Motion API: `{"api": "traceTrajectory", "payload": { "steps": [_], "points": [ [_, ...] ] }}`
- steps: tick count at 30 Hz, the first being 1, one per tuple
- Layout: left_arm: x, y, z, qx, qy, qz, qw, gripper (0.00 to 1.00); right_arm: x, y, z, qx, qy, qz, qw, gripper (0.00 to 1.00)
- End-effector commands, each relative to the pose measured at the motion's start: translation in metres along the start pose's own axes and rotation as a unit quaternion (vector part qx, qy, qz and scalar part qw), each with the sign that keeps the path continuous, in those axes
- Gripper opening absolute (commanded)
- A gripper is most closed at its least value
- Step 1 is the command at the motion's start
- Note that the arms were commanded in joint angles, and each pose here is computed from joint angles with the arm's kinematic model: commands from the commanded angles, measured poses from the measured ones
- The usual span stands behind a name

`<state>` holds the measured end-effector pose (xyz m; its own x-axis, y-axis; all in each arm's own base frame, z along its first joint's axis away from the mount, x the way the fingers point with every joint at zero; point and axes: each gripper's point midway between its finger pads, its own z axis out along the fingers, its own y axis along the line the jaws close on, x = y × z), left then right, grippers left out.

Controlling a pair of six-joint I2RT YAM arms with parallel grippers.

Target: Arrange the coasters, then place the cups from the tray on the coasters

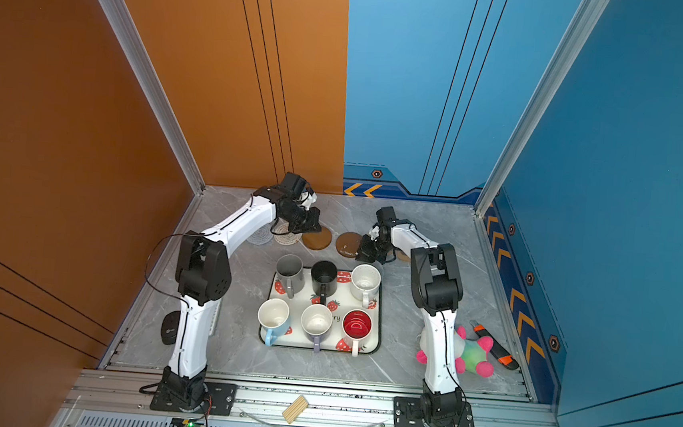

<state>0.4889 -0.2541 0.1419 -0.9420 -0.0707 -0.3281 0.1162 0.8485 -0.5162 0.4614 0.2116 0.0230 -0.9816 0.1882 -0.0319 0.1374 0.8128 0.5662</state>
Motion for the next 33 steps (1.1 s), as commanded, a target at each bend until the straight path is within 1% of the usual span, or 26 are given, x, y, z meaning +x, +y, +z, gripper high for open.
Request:
{"api": "traceTrajectory", "payload": {
  "steps": [1,12,14,23,28,33],
  "points": [
    [-0.005,0.006,-0.024,-0.014,-0.02,0.008,1.0,0.0,-0.006,0.005,0.007,-0.006,-0.001,0.005,1.0,0.0],
    [-0.007,0.016,-0.046,-0.026,-0.037,0.003,0.999,0.0,-0.014,0.01,0.006,-0.009,-0.01,0.007,1.0,0.0],
    [-0.005,0.016,-0.048,-0.027,-0.037,0.005,0.999,0.0,-0.022,0.019,0.001,-0.018,-0.019,0.001,1.0,0.0],
    [-0.002,0.024,-0.062,-0.043,-0.047,0.005,0.998,0.0,-0.028,0.034,-0.012,-0.033,-0.032,-0.005,0.999,0.0],
    [-0.002,0.027,-0.071,-0.051,-0.056,0.006,0.997,0.0,-0.026,0.046,-0.043,-0.041,-0.053,-0.02,0.998,0.0],
    [0.0,0.029,-0.079,-0.059,-0.063,0.01,0.996,0.0,-0.026,0.034,-0.088,-0.036,-0.089,-0.016,0.995,0.0]
  ]
}}
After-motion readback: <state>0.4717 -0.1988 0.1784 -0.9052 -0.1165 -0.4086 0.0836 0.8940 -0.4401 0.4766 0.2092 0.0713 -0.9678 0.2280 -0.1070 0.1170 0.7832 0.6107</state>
